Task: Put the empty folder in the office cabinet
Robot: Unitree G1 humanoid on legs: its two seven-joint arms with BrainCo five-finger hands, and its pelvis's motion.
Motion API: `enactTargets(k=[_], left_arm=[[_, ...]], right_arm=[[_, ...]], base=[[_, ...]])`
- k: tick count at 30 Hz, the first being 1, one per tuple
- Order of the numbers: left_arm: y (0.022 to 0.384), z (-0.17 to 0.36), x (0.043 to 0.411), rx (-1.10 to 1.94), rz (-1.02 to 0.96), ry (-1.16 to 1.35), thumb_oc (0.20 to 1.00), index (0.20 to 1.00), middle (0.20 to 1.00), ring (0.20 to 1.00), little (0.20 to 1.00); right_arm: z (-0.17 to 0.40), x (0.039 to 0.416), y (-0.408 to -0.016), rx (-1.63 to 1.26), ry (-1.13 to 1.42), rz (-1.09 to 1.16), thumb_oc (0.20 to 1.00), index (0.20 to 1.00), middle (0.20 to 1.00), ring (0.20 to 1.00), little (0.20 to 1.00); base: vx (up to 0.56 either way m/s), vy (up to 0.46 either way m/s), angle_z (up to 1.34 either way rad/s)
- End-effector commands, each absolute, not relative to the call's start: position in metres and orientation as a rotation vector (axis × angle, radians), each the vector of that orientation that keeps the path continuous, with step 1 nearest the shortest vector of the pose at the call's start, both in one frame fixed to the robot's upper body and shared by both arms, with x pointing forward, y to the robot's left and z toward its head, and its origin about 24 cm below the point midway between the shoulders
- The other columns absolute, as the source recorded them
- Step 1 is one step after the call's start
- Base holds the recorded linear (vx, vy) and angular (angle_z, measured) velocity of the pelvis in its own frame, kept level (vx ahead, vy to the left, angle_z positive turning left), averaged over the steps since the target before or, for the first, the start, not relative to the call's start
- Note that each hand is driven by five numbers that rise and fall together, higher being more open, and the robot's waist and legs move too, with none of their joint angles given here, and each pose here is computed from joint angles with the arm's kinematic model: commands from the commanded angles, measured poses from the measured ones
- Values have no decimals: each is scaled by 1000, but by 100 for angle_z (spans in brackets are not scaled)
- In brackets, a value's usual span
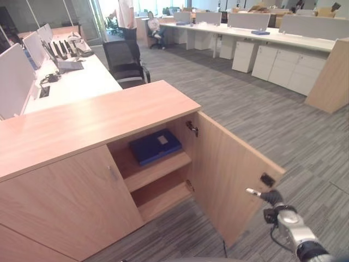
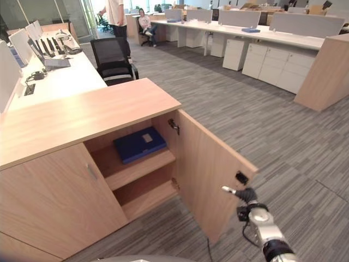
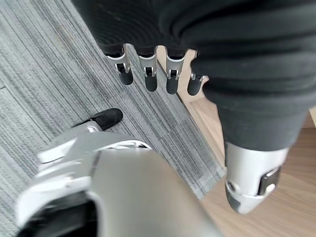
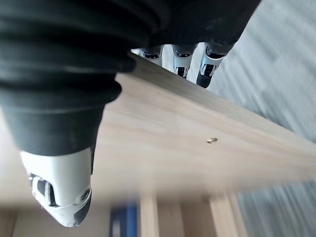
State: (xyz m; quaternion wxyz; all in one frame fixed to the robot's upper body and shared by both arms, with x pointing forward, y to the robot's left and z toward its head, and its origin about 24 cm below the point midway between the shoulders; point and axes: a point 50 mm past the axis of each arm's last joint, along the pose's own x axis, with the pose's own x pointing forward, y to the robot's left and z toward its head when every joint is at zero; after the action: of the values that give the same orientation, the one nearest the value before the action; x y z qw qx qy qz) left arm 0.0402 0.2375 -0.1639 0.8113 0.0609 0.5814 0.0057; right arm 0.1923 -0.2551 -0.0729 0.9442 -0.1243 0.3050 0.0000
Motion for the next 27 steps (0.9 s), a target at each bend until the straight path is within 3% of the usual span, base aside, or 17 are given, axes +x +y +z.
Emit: enactTargets(k=[1,8,18,21,24,25,26,27], left_arm=[[245,-159,70,221,-3,1178,1000,1000,1000,1000,1000],[250,-156,72,246,-4,1155,1000,1000,1000,1000,1000],[248,-152,86,290,-66,1110,1000,1000,1000,1000,1000],[263,-151,70,329,-72,1162,1000,1000,1000,1000,1000],[290,-139,78,361,-36,1127,1000,1000,1000,1000,1000],[290,-137,81,356,-38,1116,1000,1000,1000,1000,1000],[295,-134,87,336,-24,1090,1000,1000,1000,1000,1000],[294,-134,88,336,-24,1089,1000,1000,1000,1000,1000]], right_arm=[[-39,240,-165,-152,349,364,1000,1000,1000,1000,1000],[-33,234,-148,-246,305,509,1000,1000,1000,1000,1000],[-22,262,-150,-260,266,425,1000,1000,1000,1000,1000],[-19,285,-170,-120,291,236,1000,1000,1000,1000,1000],[4,322,-227,17,278,-60,1000,1000,1000,1000,1000],[8,324,-238,41,268,-109,1000,1000,1000,1000,1000],[20,324,-275,116,238,-259,1000,1000,1000,1000,1000],[21,324,-276,116,237,-259,1000,1000,1000,1000,1000]], base=[[-2,-15,16],[-13,-16,27],[-41,23,80],[249,226,110],[87,346,112],[297,22,69],[249,-86,84],[269,-165,174]])
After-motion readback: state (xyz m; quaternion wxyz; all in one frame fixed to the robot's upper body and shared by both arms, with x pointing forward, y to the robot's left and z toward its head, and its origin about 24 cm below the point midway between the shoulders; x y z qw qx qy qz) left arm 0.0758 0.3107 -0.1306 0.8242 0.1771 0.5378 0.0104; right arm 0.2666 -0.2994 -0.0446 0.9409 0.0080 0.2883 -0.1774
